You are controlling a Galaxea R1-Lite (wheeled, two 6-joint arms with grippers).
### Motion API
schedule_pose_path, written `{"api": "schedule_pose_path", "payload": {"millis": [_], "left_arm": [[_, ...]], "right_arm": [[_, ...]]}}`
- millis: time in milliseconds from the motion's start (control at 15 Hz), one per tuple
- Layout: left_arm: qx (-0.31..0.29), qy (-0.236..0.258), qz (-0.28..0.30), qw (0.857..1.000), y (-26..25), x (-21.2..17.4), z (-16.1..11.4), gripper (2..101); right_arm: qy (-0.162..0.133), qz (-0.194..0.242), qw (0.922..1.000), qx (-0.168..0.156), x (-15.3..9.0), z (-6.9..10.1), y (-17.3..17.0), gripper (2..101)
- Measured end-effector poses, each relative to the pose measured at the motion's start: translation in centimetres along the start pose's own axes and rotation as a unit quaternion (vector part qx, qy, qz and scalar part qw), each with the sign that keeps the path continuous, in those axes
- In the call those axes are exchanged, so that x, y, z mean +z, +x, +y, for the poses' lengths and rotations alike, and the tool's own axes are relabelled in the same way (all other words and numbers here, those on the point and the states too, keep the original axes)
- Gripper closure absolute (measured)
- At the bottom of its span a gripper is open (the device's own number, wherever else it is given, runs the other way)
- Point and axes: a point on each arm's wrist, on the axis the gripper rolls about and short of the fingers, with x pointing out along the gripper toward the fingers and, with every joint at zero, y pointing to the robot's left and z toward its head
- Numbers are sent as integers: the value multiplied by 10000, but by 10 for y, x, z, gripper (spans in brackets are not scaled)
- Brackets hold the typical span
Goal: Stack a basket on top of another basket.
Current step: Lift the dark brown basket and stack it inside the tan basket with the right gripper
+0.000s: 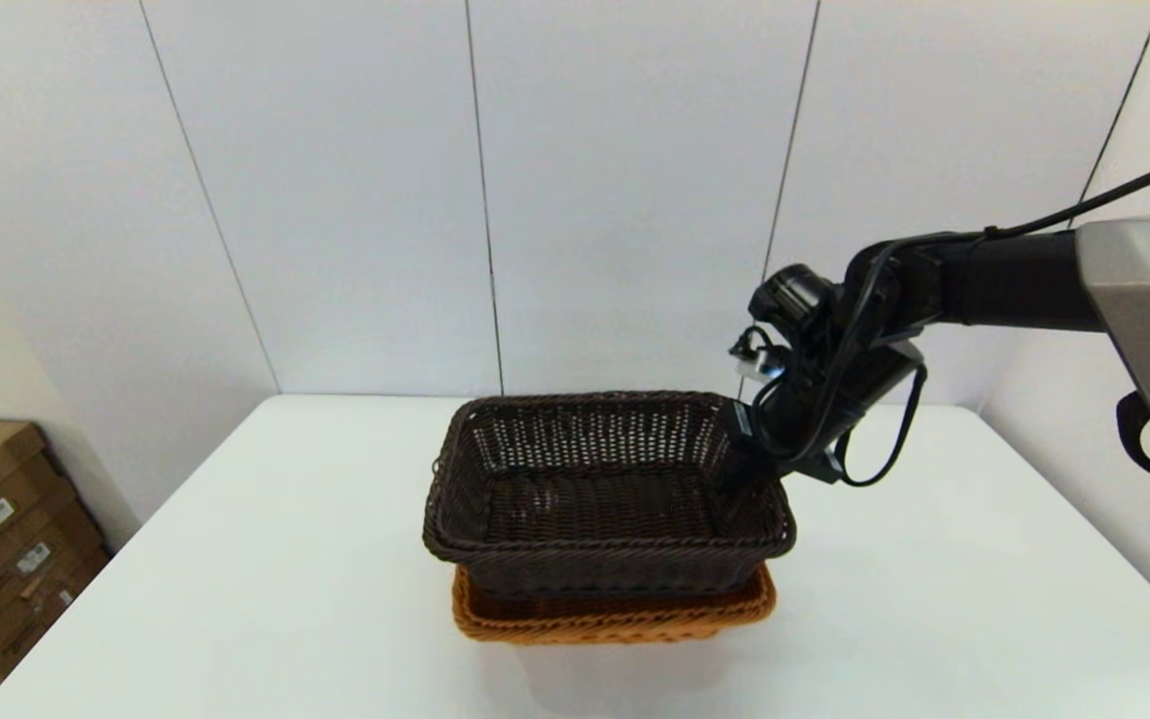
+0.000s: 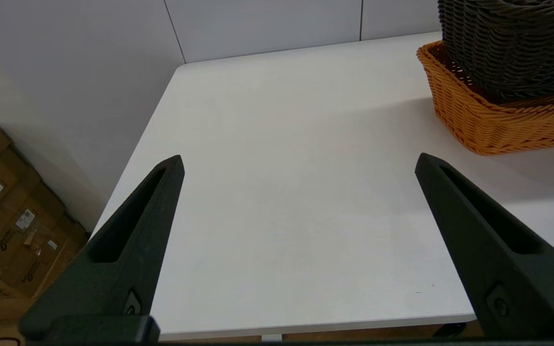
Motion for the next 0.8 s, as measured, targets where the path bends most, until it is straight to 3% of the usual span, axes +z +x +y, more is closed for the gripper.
{"api": "schedule_pose_path", "payload": {"millis": [800], "left_arm": [[2,2,2,10000,0,0,0,54]], "right_arm": [[-38,122,9999,-23,1,2,12,873]]}}
